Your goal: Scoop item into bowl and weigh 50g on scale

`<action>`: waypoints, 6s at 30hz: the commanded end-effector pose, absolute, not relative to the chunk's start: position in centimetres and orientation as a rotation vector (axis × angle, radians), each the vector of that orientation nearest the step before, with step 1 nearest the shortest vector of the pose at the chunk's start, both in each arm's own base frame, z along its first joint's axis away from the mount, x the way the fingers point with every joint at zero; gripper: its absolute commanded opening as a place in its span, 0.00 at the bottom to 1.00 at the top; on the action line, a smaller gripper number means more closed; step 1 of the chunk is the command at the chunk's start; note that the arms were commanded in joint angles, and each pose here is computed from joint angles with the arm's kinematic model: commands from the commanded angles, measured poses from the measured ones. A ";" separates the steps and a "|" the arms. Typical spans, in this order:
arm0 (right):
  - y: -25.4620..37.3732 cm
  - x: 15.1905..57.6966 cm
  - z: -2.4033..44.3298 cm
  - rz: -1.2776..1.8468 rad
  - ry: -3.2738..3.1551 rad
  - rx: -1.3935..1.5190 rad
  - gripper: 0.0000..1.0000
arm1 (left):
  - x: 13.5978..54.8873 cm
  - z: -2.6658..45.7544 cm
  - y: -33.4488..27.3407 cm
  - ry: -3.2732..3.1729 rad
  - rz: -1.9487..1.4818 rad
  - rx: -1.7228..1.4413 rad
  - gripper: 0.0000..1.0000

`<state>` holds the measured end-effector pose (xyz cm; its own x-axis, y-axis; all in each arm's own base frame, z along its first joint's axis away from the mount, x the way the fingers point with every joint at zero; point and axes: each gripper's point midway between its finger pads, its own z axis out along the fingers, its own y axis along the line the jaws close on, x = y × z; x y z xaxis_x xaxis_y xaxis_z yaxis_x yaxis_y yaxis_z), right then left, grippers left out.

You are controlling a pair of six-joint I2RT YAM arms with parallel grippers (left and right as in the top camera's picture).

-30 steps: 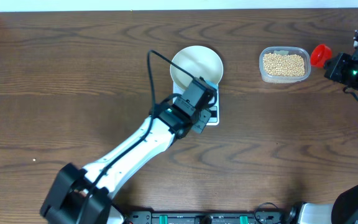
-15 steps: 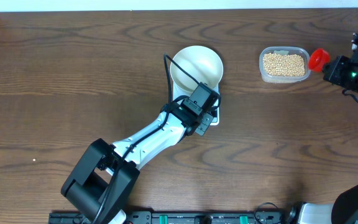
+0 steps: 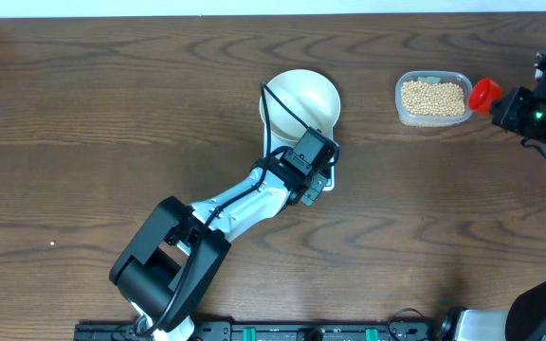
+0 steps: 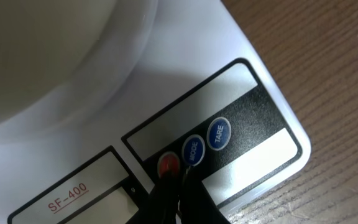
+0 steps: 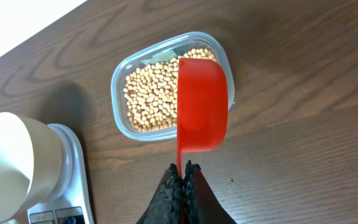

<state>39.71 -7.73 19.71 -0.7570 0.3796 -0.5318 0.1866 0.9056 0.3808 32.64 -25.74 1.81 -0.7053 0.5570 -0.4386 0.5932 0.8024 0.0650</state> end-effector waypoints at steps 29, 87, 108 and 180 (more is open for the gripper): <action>-7.5 39.4 20.3 0.403 2.437 0.391 0.01 | 35.4 3.8 -26.4 2.432 -0.139 0.897 0.07; -7.4 39.2 20.1 0.407 2.448 0.396 0.01 | 31.3 10.2 -21.7 2.571 -0.177 0.720 0.07; -7.4 39.2 20.0 0.408 2.449 0.397 0.01 | 29.8 20.5 -13.4 2.428 -0.258 0.315 0.07; -7.3 39.2 19.1 0.411 2.453 0.398 0.01 | 26.1 16.0 -16.1 2.159 -0.465 0.515 0.55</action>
